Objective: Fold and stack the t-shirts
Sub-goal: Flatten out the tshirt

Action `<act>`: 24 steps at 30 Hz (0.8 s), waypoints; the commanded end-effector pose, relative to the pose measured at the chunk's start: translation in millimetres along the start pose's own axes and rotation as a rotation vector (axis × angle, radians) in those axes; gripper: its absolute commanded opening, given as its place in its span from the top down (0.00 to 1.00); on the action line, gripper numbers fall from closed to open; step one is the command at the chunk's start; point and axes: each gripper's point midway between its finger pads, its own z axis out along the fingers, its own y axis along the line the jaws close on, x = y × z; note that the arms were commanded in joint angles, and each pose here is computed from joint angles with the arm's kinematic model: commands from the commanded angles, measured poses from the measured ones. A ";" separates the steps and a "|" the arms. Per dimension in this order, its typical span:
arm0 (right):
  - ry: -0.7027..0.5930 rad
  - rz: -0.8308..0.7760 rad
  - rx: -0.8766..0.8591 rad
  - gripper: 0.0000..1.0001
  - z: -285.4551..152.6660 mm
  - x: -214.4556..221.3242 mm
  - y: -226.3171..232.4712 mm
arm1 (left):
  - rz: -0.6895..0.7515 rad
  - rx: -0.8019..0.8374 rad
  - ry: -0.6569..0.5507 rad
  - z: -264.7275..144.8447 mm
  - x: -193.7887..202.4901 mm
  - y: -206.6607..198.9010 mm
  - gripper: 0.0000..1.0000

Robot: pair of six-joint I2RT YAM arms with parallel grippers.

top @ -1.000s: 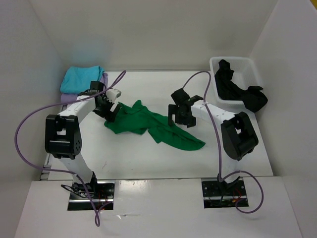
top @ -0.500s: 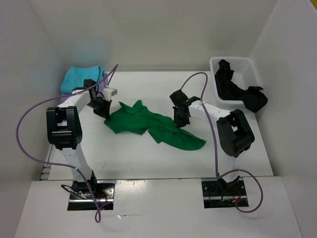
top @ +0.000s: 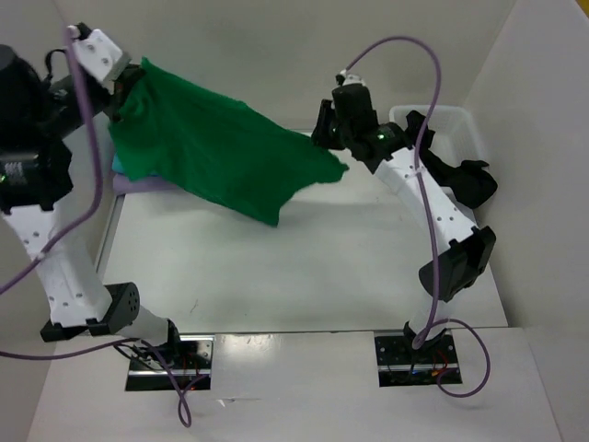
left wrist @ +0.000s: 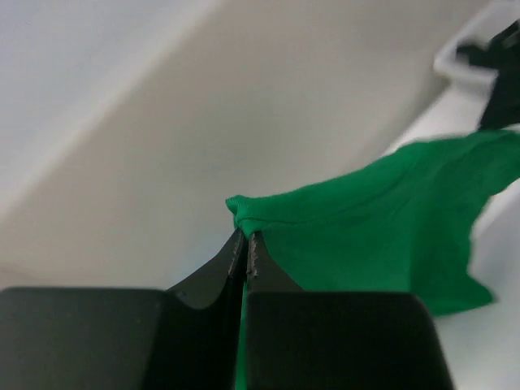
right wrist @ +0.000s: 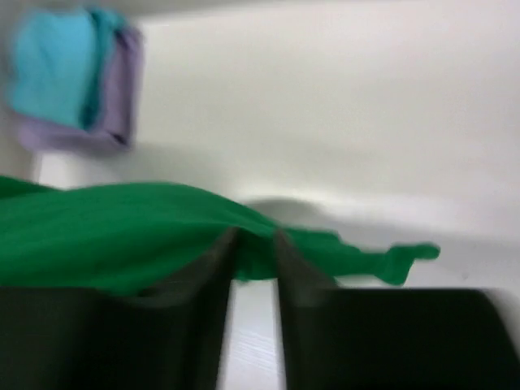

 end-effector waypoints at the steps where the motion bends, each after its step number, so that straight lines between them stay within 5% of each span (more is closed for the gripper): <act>1: -0.053 -0.014 0.012 0.60 -11.9 -38.6 -9.2 | -0.026 0.114 -0.150 -15.8 -52.0 -23.9 1.00; 5: 0.000 -0.025 0.070 0.32 0.8 -23.9 -20.7 | -0.146 0.410 -0.296 -23.0 -86.7 -78.9 1.00; 9: -0.036 0.021 0.090 0.26 -21.2 -22.3 -33.5 | -0.357 0.678 -0.214 14.1 -41.6 -141.0 1.00; 15: -0.007 0.080 0.174 0.21 -47.5 9.5 -74.9 | -0.445 0.842 -0.053 50.7 11.3 -223.9 0.98; 16: -0.023 0.099 0.175 0.19 -56.8 7.7 -78.6 | -0.452 0.872 -0.016 59.8 21.8 -240.8 0.92; 17: -0.016 0.098 0.178 0.16 -58.3 12.1 -80.8 | -0.461 0.905 0.017 63.6 28.8 -258.4 0.65; 21: 0.013 0.134 0.205 0.07 -63.7 30.4 -92.2 | -0.322 1.043 0.096 66.9 50.9 -331.5 0.00; 24: 0.018 0.144 0.195 0.05 -66.3 33.2 -91.2 | -0.229 0.908 0.092 72.4 41.5 -305.6 0.00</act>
